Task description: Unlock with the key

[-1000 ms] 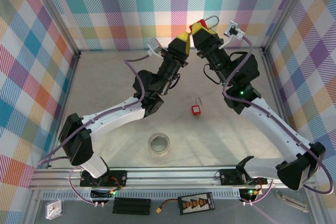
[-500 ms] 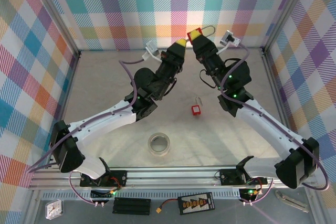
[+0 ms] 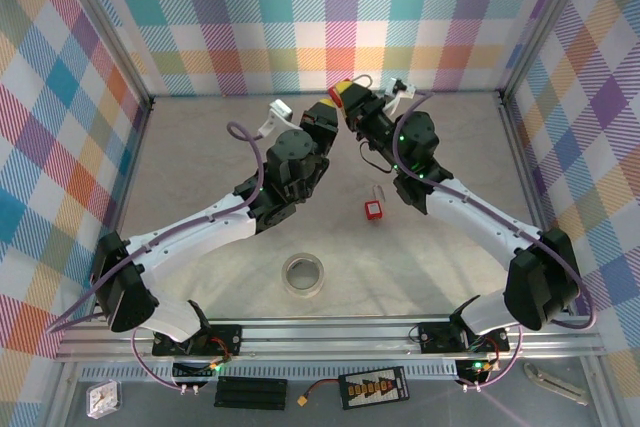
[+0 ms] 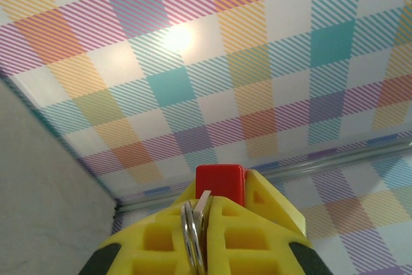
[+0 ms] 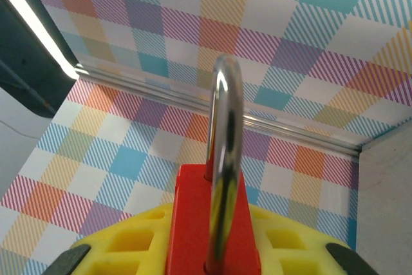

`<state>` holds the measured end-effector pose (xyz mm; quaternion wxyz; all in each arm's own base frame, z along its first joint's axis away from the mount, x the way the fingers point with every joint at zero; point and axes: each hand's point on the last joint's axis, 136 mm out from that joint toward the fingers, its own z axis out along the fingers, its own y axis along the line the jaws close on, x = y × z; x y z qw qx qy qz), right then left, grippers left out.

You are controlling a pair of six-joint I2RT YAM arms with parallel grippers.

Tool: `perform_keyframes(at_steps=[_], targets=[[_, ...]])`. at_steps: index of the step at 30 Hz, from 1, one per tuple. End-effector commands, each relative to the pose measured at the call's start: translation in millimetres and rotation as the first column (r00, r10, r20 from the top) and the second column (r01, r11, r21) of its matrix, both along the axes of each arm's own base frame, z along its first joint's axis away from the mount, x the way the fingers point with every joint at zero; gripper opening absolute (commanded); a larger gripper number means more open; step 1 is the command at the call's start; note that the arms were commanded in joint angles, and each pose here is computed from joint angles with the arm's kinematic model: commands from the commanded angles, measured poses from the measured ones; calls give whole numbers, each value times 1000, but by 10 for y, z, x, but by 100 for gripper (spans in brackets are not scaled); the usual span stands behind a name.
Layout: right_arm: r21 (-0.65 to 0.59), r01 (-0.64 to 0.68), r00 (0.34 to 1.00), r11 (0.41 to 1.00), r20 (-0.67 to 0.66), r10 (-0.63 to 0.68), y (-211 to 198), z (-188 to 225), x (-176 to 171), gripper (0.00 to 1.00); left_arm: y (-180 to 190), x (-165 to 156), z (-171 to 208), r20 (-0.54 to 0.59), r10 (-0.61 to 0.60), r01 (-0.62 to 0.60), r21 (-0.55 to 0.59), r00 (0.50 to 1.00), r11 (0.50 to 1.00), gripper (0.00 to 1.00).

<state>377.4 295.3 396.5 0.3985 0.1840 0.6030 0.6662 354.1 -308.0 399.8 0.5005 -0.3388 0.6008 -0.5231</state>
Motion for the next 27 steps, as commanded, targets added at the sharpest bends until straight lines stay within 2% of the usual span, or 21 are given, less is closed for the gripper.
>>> perform_keyframes(at_steps=[1, 5, 7, 9, 13, 16, 19, 27], targets=[[-187, -629, 775, 755, -224, 590, 1151, -1090, -1235, 0, -1398, -918, 229, 175, -669, 678, 17, 722, 735, 0], [-267, -611, 791, 745, -235, 565, 989, -1034, -1268, 0, -1263, -881, 398, 335, -693, 751, -74, 638, 656, 0], [-287, -594, 805, 752, -231, 547, 911, -1014, -1279, 0, -1113, -830, 394, 347, -678, 742, -91, 648, 664, 0], [-279, -596, 802, 753, -248, 543, 892, -1049, -1287, 0, -1023, -856, 497, 384, -672, 748, -79, 633, 659, 0], [-216, -608, 791, 764, -247, 560, 941, -1094, -1271, 0, -1095, -986, 707, 441, -697, 798, -76, 565, 598, 0], [-219, -608, 792, 764, -234, 563, 958, -1038, -1257, 0, -1134, -985, 616, 424, -705, 803, -101, 568, 587, 0], [-222, -608, 792, 762, -233, 564, 961, -1003, -1250, 0, -1127, -963, 513, 417, -700, 801, -132, 580, 584, 4], [-230, -597, 799, 769, -266, 540, 900, -1063, -1252, 0, -926, -885, 368, 343, -673, 741, -118, 655, 661, 27]])
